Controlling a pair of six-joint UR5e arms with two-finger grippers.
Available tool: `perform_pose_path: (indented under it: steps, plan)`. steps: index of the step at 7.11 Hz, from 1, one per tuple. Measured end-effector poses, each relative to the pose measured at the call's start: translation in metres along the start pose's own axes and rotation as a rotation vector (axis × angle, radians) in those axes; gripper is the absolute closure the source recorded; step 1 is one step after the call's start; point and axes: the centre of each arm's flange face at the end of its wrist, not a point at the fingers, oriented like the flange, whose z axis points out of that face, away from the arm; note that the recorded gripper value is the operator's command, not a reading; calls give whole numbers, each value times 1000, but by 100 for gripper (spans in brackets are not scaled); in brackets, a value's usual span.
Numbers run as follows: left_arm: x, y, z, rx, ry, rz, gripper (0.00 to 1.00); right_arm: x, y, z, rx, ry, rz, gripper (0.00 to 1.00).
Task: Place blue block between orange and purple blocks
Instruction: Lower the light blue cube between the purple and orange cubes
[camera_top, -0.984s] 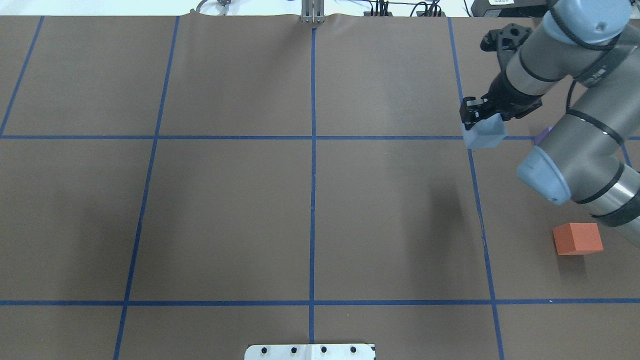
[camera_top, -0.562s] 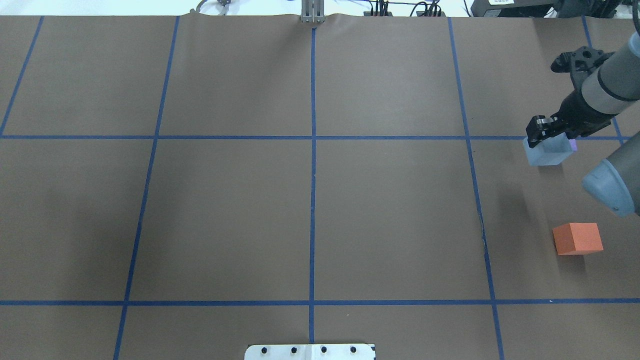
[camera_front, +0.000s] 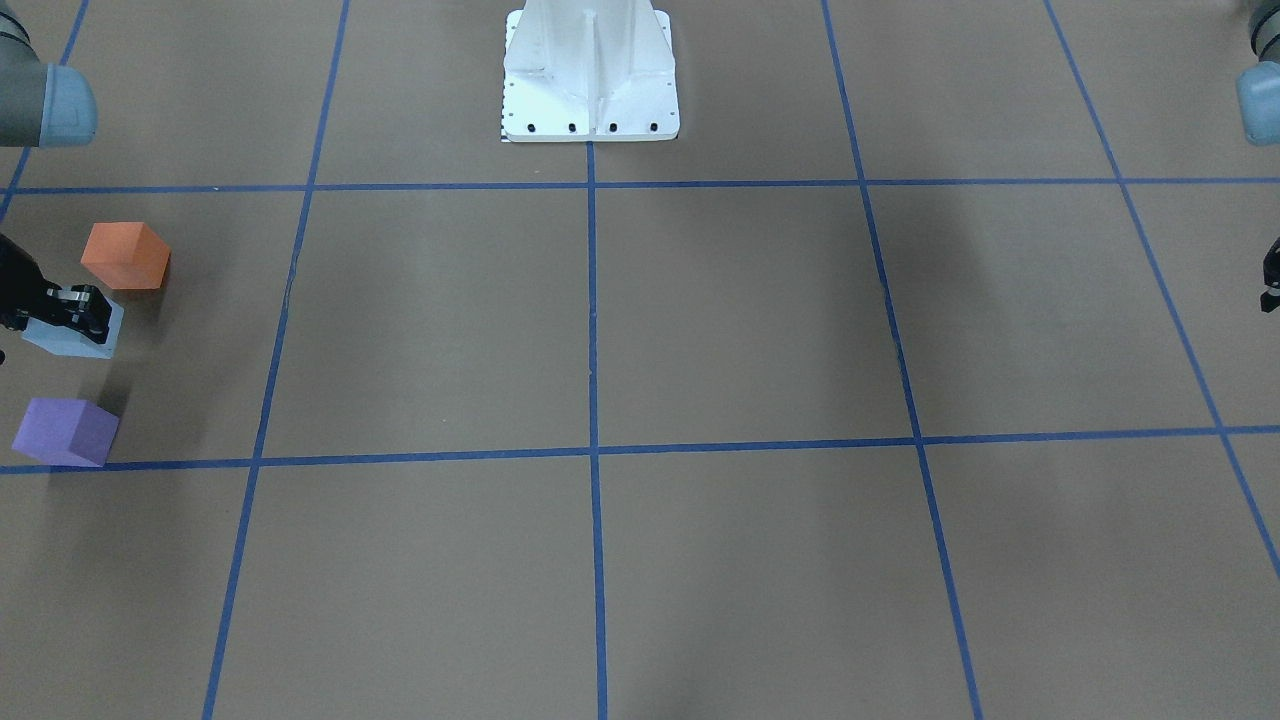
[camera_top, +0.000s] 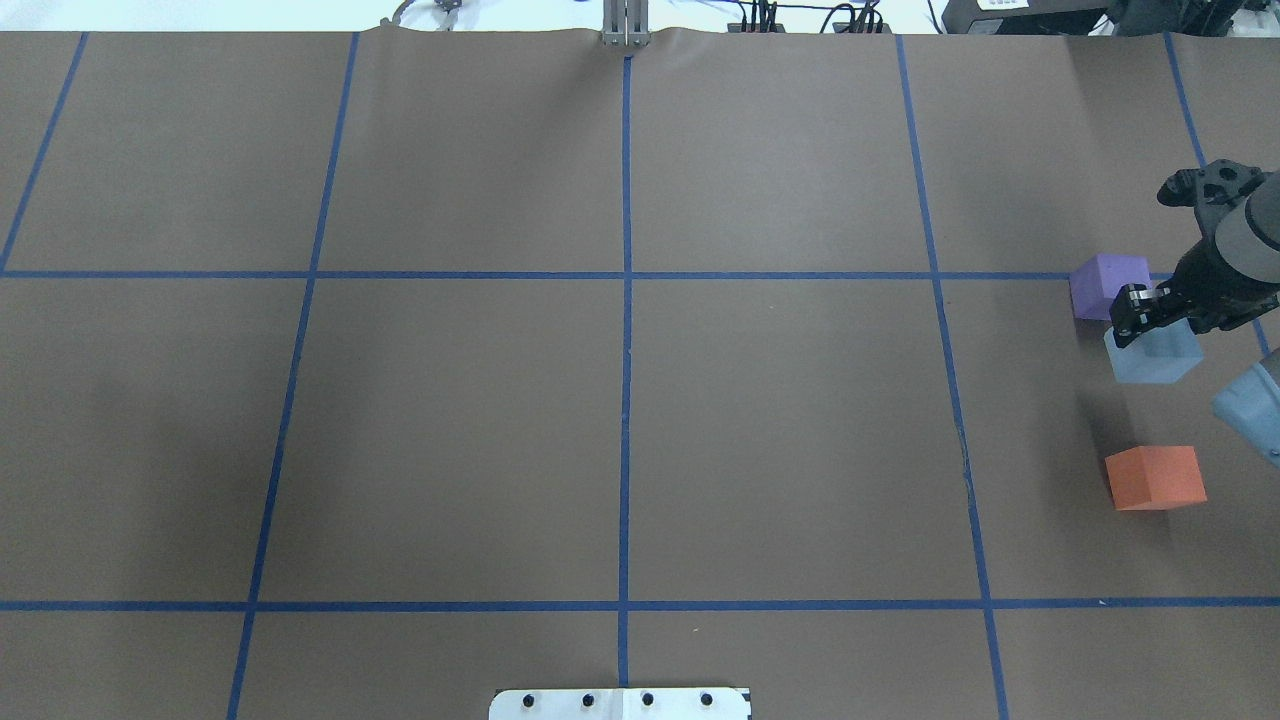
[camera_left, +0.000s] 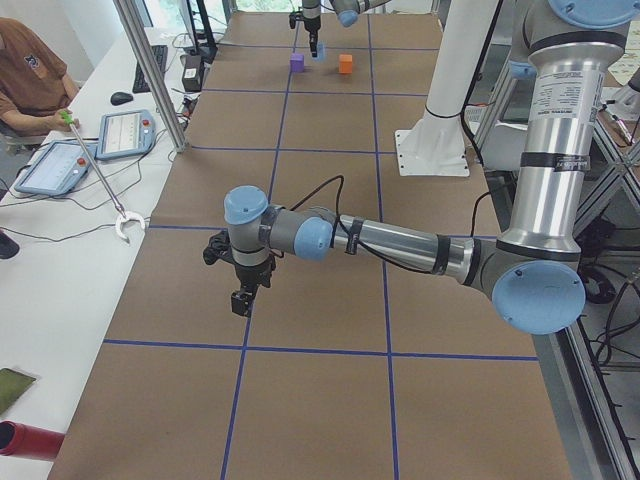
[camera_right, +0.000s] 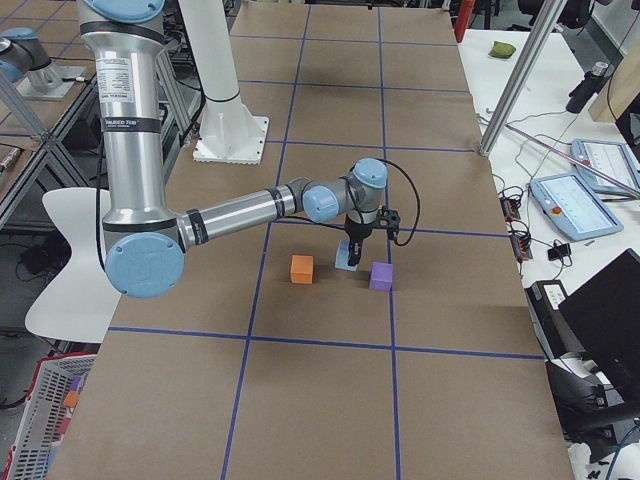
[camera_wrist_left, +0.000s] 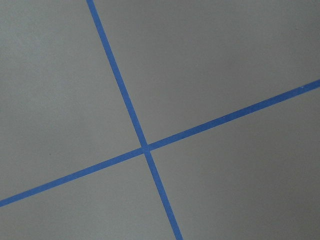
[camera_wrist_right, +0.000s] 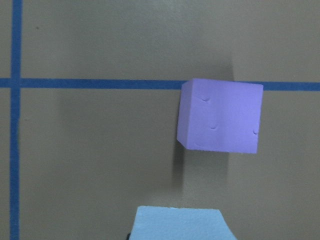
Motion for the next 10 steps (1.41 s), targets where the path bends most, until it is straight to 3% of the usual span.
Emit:
perform_pose_path:
  steps: [4,5,6,8,9,10]
  plan:
    - [1,-2,0,0,0,4,0,0,-13,31,-26,11,-7,100]
    - [1,-1,1,-1,1,4,0,-5,-15,37,-33,11,-14,97]
    - [1,-1,1,-1,0,4,0,-8,-15,41,-39,12,-19,82]
    - [2,-3,1,-1,0,6,0,-7,-14,49,-52,18,-19,76]
    - [2,-3,0,-1,0,7,0,-4,-12,50,-55,20,-17,50]
    - [3,-4,0,0,0,8,0,-3,-11,50,-56,20,-17,1]
